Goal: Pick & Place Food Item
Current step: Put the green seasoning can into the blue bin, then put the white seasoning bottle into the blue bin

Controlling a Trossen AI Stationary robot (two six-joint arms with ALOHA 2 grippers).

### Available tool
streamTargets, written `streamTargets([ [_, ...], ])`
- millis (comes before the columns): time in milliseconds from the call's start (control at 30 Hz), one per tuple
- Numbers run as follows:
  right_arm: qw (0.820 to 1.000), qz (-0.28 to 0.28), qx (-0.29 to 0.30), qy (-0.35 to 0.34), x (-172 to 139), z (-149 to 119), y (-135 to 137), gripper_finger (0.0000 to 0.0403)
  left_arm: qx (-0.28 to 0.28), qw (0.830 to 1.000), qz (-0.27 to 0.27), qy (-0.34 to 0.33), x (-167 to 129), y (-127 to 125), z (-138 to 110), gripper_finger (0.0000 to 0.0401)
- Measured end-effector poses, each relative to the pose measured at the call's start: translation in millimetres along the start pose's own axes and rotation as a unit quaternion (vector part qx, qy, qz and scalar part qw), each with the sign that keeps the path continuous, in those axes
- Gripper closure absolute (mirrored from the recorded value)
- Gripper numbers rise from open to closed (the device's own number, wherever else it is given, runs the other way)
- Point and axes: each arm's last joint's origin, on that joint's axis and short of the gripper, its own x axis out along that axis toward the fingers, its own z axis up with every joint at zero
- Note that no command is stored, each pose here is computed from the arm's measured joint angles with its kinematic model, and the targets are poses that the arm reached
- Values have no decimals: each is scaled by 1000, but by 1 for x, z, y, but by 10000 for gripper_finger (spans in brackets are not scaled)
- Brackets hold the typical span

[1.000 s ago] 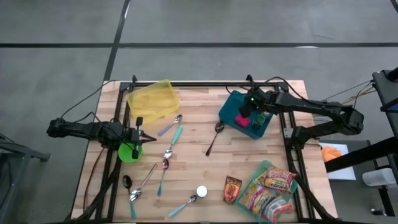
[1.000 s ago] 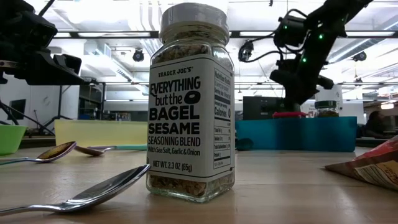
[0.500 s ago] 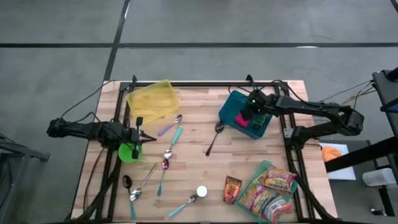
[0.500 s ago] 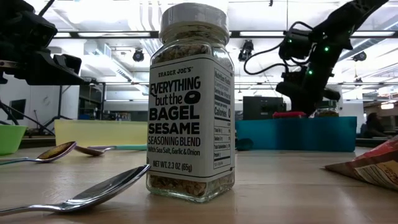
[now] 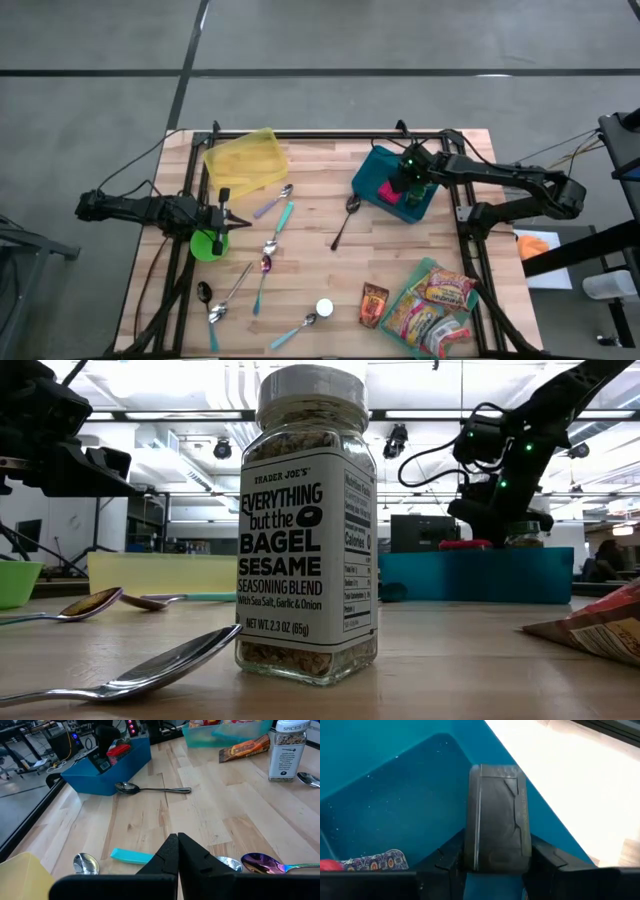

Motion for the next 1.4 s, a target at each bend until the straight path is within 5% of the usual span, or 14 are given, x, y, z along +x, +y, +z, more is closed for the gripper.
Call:
streamTargets([
  [767,1000,10,2,-24,-6,4,0,141,0,1000,0,0,0,0,0,401],
  [1400,969,164,-100,-154,-83,25,21,140,0,1000,0,0,0,0,0,401],
])
